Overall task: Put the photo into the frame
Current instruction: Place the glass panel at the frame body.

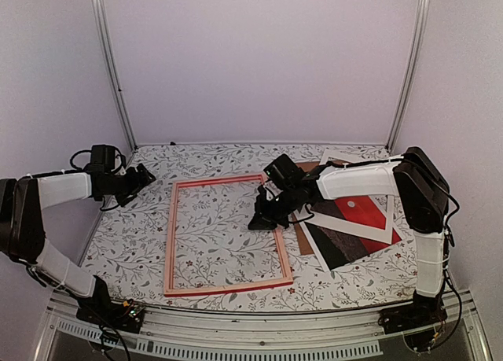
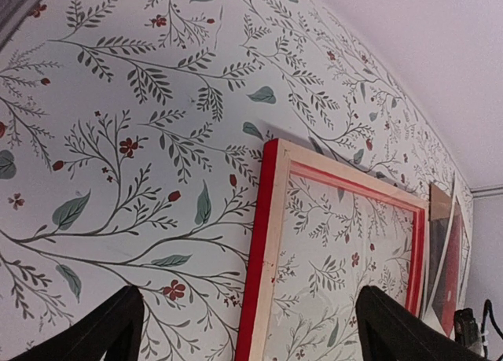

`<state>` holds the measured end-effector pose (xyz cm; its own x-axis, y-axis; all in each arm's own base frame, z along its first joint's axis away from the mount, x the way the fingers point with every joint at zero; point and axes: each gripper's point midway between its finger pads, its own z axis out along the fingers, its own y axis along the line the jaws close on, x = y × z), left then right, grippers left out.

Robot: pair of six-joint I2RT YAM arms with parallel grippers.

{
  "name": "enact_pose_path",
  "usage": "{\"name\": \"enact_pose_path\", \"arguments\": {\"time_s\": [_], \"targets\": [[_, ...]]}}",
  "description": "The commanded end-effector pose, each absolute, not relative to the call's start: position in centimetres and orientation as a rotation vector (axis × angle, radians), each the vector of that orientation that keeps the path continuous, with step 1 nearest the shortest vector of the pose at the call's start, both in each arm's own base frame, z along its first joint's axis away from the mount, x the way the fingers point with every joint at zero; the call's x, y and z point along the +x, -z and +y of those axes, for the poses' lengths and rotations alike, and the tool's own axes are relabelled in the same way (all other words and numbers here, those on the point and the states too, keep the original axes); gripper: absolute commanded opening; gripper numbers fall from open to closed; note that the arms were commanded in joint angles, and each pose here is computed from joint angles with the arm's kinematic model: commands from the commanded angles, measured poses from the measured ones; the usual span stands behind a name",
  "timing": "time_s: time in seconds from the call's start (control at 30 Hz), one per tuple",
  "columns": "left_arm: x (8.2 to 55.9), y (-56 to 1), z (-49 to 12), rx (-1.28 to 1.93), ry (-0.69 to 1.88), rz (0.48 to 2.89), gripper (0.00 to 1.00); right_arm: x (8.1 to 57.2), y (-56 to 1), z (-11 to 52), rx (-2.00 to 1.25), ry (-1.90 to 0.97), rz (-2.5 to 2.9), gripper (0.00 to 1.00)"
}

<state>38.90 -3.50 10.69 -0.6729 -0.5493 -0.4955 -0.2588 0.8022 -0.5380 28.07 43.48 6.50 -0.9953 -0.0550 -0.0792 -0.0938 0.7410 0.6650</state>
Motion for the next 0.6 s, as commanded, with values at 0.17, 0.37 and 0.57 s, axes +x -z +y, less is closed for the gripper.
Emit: {"name": "enact_pose_path", "arguments": {"time_s": [0.17,0.37,0.57], "targets": [[39.19,-11.16,-3.82,-0.560,0.560,2.306,0.96,28.32,-7.59,43.48,-0.111,-1.092,2.854,0.00],[39.14,-11.11,-3.83,-0.560,0.559,2.307,0.96,28.32,-7.66,43.47,-0.111,-1.092,2.853,0.00],[39.13,-11.02,-3.87,-0.559,0.560,2.310,0.96,28.30,-7.58,43.40,-0.109,-1.088,2.855,0.00]]}}
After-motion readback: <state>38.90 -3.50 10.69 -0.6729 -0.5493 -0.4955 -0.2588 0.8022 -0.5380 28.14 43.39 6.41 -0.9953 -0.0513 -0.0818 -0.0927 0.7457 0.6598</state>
